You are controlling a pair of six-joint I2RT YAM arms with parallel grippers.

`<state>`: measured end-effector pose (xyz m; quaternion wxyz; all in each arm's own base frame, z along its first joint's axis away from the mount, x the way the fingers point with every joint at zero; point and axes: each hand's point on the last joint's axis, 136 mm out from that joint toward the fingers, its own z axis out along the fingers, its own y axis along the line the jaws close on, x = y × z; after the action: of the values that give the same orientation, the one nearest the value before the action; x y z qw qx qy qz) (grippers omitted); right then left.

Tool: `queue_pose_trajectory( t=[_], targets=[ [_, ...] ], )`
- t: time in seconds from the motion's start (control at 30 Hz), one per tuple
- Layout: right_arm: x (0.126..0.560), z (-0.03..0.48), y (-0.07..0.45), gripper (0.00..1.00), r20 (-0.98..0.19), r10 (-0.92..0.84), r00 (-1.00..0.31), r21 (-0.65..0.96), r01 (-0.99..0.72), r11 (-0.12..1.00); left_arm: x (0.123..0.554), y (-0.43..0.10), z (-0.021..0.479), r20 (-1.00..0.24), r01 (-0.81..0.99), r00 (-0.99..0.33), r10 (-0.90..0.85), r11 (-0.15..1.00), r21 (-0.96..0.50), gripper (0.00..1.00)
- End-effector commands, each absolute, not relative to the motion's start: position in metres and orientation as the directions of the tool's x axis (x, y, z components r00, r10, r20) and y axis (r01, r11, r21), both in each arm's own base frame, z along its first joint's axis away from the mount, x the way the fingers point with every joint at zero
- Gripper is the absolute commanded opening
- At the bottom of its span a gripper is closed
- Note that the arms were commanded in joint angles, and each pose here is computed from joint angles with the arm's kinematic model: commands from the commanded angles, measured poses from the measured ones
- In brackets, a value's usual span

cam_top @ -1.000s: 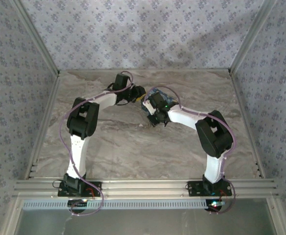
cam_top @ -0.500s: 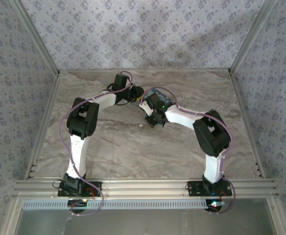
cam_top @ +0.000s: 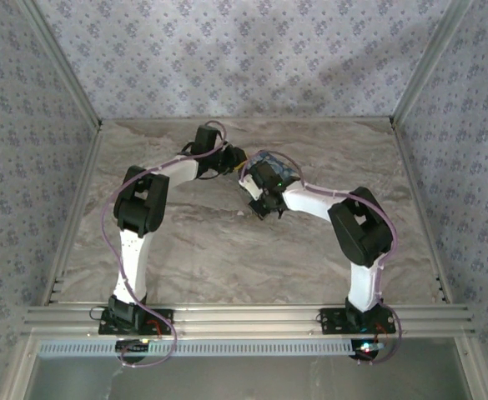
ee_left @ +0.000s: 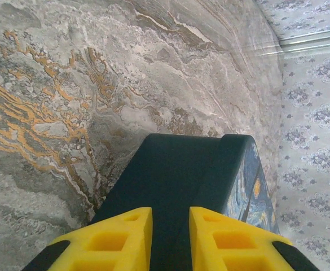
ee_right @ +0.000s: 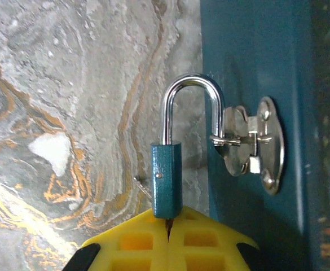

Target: Unlock the padlock with the key

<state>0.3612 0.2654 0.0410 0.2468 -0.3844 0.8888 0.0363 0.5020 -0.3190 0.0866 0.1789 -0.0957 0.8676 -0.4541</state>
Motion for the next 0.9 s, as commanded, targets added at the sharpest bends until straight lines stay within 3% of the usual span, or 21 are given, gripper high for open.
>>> queue_pose_trajectory(
  t=[0.0,0.33,0.63,0.87],
  targets=[
    [0.359,0.055,0.265,0.0,-0.505,-0.676,-0.537,-0.176,-0.703,0.689,0.488,-0.327,0.082,-0.189,-0.006,-0.939,-0.287,0.564,-0.826,0.23],
    [0.398,0.083,0.295,0.0,-0.564,-0.676,-0.475,-0.208,-0.711,0.672,0.479,-0.339,0.076,-0.17,-0.005,-0.951,-0.258,0.564,-0.826,0.21],
    [0.383,0.073,0.29,0.0,-0.533,-0.715,-0.452,-0.239,-0.73,0.64,0.482,-0.328,0.077,-0.176,-0.011,-0.945,-0.276,0.565,-0.825,0.18],
    [0.403,0.083,0.309,0.0,-0.578,-0.678,-0.455,-0.2,-0.726,0.658,0.469,-0.344,0.07,-0.153,-0.003,-0.961,-0.232,0.557,-0.83,0.12]
  ],
)
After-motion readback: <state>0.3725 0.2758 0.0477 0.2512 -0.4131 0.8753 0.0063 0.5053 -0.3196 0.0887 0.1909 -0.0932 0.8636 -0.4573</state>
